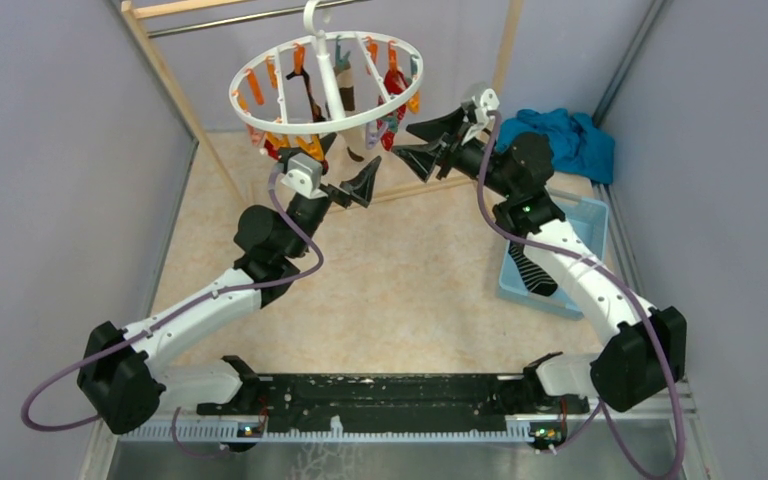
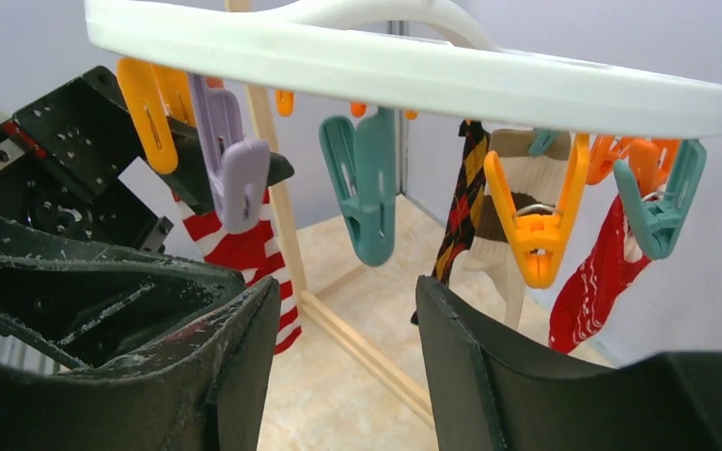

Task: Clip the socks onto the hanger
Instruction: Open the clamp at the hanger.

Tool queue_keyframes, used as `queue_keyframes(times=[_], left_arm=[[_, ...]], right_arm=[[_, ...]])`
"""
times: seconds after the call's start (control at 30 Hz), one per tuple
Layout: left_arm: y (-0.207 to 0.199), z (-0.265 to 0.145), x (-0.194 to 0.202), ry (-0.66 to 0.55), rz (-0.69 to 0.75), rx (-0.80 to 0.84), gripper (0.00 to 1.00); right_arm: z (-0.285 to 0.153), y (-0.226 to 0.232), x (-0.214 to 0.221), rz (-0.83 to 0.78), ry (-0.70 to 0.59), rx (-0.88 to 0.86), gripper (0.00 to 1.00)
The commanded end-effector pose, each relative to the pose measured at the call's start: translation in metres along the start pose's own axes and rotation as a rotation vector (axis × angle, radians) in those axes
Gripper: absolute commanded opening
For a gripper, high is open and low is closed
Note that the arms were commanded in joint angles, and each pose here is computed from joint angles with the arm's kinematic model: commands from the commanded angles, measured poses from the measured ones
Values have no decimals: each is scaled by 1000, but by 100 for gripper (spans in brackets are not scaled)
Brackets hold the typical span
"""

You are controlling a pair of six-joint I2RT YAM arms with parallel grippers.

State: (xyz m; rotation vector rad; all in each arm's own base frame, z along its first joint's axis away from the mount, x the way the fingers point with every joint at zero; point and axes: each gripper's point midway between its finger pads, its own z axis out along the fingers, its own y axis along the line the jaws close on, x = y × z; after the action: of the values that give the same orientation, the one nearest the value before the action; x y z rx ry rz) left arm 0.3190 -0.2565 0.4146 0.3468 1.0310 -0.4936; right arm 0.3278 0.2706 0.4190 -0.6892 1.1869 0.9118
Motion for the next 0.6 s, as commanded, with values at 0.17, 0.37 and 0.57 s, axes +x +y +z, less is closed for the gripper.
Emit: queue_keyframes(times=[0.17,0.37,0.57], left_arm=[[2,-2,-5,-13,-11,4,98],[3,-2,-5,-13,-11,4,98],[8,-4,-8,-17,-10,-9,98]], right_arm=[[16,10,-50,-58,-119,-95,55],[24,7,-47,-54,-114,-109,55],[31,-3,-40,-59,-106,-91,55]])
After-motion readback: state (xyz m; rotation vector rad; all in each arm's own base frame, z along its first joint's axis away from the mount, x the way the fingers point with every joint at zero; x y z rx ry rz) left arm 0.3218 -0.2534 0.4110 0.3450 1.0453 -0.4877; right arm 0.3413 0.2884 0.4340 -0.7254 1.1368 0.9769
